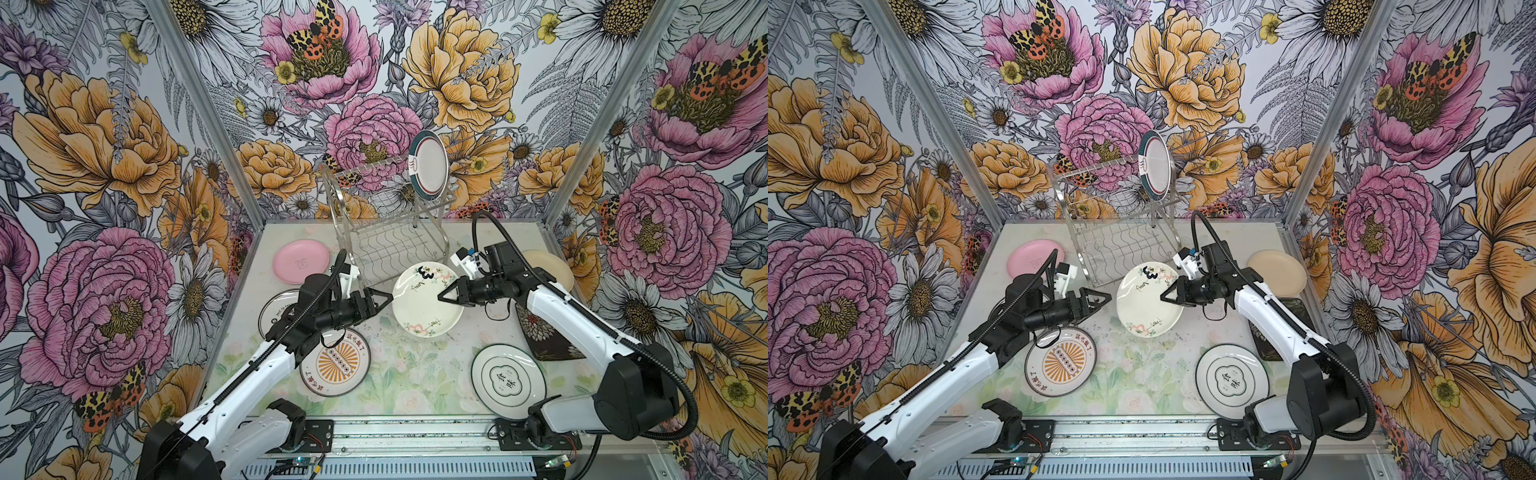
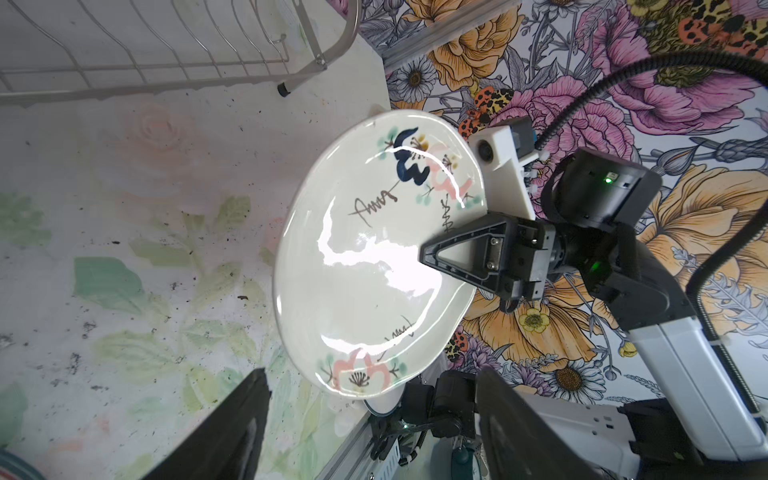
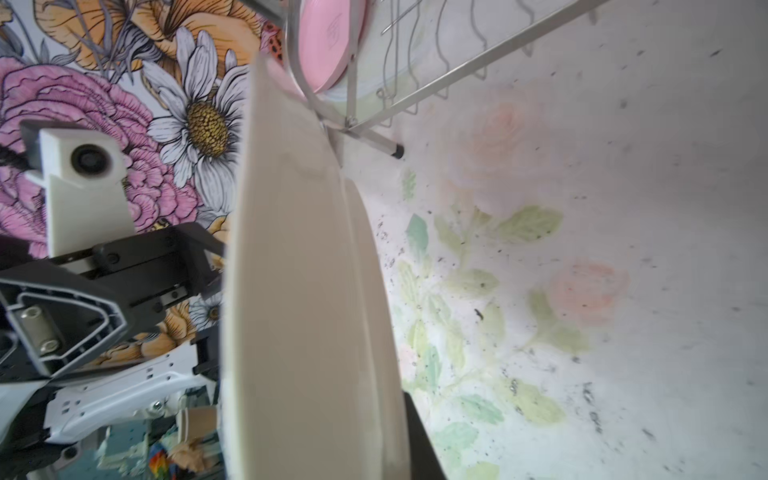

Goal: Load the plates into the dish rack
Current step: 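Grasp the tilted cream flower plate's rim with the right gripper, then lift the cream flower plate upright with the right gripper toward the rack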

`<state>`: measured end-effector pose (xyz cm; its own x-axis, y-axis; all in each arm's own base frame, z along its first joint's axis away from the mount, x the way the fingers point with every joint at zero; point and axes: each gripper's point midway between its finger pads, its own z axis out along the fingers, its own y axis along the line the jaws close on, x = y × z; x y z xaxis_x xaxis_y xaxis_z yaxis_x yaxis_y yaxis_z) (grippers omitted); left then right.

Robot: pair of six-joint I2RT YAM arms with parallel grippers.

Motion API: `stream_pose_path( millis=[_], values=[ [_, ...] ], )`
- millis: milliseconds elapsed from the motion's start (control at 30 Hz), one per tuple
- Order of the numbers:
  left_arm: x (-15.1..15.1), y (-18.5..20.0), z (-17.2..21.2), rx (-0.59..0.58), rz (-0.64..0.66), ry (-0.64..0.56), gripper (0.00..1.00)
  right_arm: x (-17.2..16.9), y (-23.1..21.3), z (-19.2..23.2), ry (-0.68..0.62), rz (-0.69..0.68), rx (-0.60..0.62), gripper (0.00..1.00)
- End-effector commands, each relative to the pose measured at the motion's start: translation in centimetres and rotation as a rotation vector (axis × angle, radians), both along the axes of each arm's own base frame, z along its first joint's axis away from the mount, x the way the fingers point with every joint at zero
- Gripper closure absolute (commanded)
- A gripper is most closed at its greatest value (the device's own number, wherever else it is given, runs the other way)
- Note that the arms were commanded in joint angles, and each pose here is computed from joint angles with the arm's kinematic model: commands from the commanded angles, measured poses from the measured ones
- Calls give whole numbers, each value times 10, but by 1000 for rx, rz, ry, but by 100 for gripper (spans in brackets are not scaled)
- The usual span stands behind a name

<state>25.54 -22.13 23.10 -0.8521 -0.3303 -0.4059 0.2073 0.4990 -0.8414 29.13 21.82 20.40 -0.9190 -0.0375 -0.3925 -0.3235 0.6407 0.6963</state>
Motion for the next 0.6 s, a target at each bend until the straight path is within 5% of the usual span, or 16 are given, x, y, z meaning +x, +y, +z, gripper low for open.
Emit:
stream_pose_path(
  millis=[0,567],
  values=[
    [7,23,-10,135,87,-7,19,23,-17,71,-276,-132,-61,100],
    [24,57,-42,358,228,19,16,49,-46,245,-757,-346,-216,100]
  ],
)
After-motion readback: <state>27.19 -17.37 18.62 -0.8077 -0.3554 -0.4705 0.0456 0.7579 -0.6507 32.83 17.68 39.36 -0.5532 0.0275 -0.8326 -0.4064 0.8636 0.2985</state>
